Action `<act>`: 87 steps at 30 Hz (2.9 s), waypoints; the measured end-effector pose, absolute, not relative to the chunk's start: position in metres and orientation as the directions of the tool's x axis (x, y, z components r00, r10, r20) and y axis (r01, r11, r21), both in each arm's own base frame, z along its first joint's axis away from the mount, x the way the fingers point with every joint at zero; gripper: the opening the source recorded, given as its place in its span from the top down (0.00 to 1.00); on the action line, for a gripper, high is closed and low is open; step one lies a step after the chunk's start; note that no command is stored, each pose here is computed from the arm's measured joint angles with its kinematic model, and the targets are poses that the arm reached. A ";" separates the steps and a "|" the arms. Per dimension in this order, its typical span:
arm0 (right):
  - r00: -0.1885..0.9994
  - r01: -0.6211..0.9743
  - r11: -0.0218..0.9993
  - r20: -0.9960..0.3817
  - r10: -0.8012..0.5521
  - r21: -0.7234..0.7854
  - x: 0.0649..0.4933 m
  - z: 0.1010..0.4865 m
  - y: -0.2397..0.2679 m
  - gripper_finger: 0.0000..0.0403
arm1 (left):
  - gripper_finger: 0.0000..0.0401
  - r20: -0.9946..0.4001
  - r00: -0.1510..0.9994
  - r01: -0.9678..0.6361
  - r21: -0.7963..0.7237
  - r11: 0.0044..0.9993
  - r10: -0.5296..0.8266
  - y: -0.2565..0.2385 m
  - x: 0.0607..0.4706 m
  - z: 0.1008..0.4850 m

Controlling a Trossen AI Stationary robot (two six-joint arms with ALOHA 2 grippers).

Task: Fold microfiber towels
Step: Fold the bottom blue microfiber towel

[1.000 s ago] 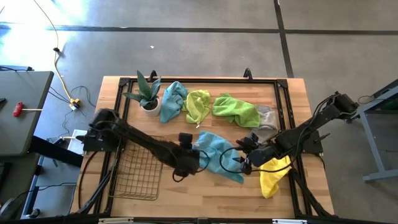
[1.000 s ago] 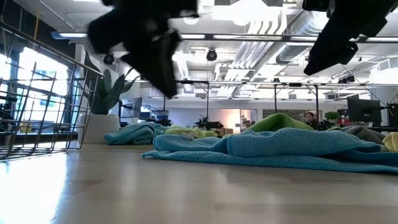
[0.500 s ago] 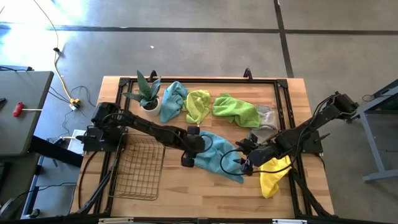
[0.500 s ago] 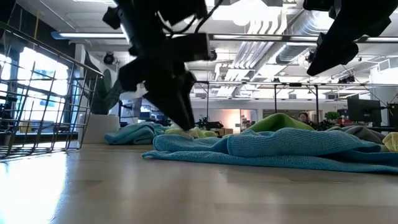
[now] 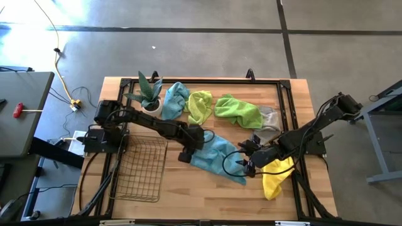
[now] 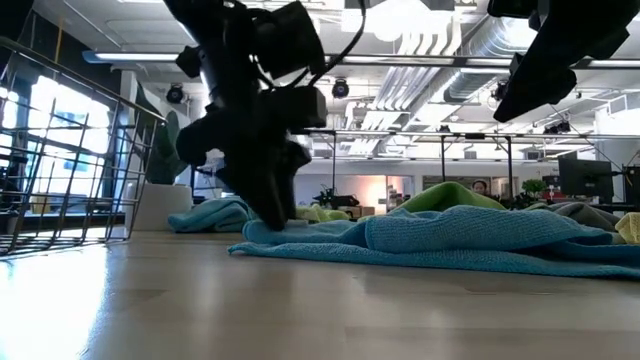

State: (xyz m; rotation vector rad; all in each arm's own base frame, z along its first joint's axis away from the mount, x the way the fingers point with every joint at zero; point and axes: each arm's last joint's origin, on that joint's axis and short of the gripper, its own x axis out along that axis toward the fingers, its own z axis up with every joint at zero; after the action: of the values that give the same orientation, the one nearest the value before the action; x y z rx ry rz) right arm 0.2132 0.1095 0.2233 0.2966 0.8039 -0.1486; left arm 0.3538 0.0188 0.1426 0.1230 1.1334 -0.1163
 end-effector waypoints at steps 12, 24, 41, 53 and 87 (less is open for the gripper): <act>0.686 0.242 0.949 -0.727 -0.019 0.204 0.213 0.223 0.109 0.42 | 0.64 -0.898 0.416 0.097 -0.110 0.989 -0.141 -0.010 0.354 0.142; 0.686 0.242 0.949 -0.727 -0.019 0.204 0.213 0.223 0.109 0.42 | 0.64 -0.892 0.416 0.043 -0.178 0.983 -0.180 -0.031 0.362 0.159; 0.686 0.242 0.949 -0.727 -0.019 0.204 0.213 0.223 0.109 0.42 | 0.64 -0.886 0.452 0.009 -0.108 0.994 -0.100 -0.052 0.365 0.164; 0.686 0.242 0.949 -0.727 -0.019 0.204 0.213 0.223 0.110 0.42 | 0.64 -0.894 0.443 -0.061 -0.104 0.993 -0.066 -0.050 0.355 0.146; 0.686 0.242 0.949 -0.727 -0.018 0.204 0.213 0.223 0.110 0.42 | 0.64 -0.896 0.428 -0.154 -0.198 0.968 -0.116 -0.048 0.353 0.143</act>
State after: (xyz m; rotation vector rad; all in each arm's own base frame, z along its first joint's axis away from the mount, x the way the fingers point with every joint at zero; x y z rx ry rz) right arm 0.2131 0.1095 0.2232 0.2959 0.8046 -0.1481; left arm 0.3527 -0.0477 0.1428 -0.2666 1.1317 0.0240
